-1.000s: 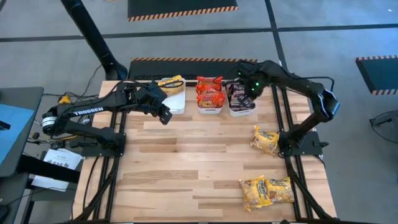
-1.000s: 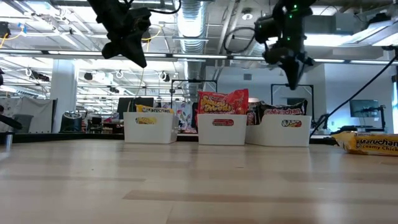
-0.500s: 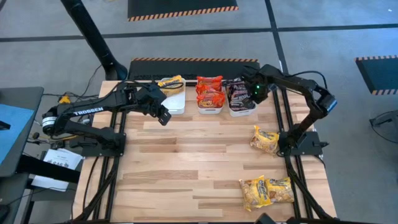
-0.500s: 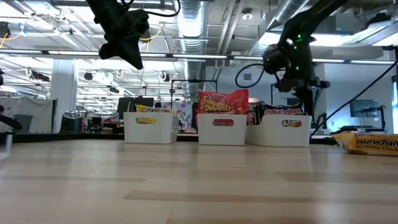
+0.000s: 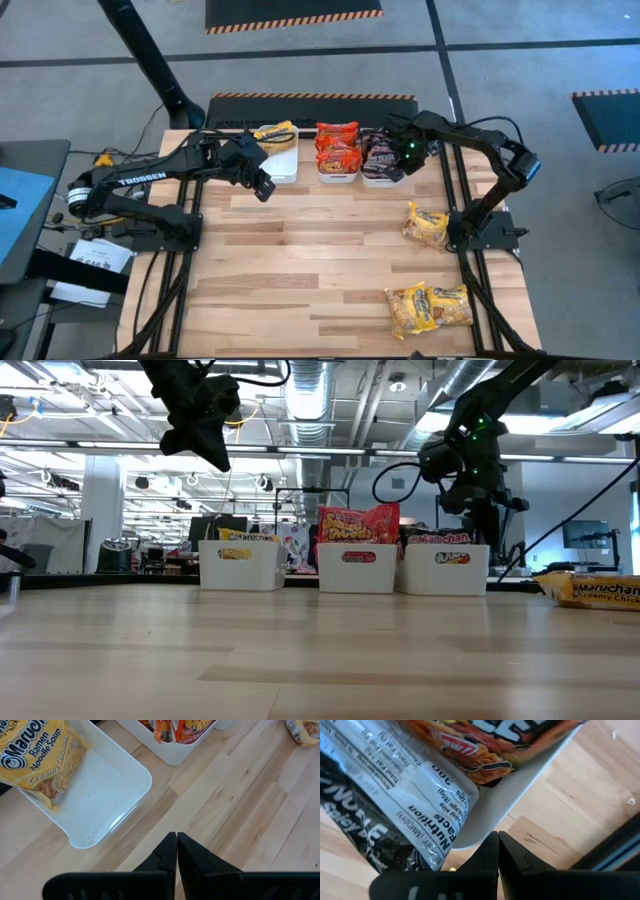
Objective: Sort Maruchan noodles
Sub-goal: Adjust the right white bin, then put the yellow noodle pack into the left white bin
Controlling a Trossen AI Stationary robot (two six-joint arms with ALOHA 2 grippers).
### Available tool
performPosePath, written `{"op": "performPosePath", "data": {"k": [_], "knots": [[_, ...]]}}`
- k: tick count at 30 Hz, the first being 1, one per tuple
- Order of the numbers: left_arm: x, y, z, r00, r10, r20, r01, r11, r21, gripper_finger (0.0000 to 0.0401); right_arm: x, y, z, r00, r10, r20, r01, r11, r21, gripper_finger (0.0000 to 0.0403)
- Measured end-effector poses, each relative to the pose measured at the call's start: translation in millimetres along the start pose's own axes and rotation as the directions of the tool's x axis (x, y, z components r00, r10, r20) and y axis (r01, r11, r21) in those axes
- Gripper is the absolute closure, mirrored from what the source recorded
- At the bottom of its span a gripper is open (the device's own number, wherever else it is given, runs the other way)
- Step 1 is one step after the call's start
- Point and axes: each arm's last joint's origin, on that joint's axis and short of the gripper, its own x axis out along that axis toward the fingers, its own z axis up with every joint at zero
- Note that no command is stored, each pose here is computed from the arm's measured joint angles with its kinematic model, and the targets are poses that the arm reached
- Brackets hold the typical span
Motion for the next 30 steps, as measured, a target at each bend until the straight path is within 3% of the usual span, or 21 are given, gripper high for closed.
{"op": "performPosePath", "data": {"k": [11, 22, 30], "knots": [[0.0, 1.0, -2.4, 1.000, 0.010, -0.025, -0.010, 1.000, 0.006, 0.0401, -9.8, 7.2, -6.7, 1.000, -0.012, -0.021, 0.012, 1.000, -0.020, 0.0381], [-0.1, 1.7, -4.0, 0.999, 0.016, -0.041, -0.019, 0.998, -0.058, 0.0401, -63.7, 1.3, -35.6, 0.980, 0.044, 0.194, -0.040, 0.999, -0.024, 0.0381], [-0.2, 0.0, -4.8, 0.997, -0.043, -0.066, 0.038, 0.997, -0.064, 0.0401, -80.5, 17.3, -59.7, 0.963, 0.117, 0.241, -0.089, 0.988, -0.127, 0.0373]]}}
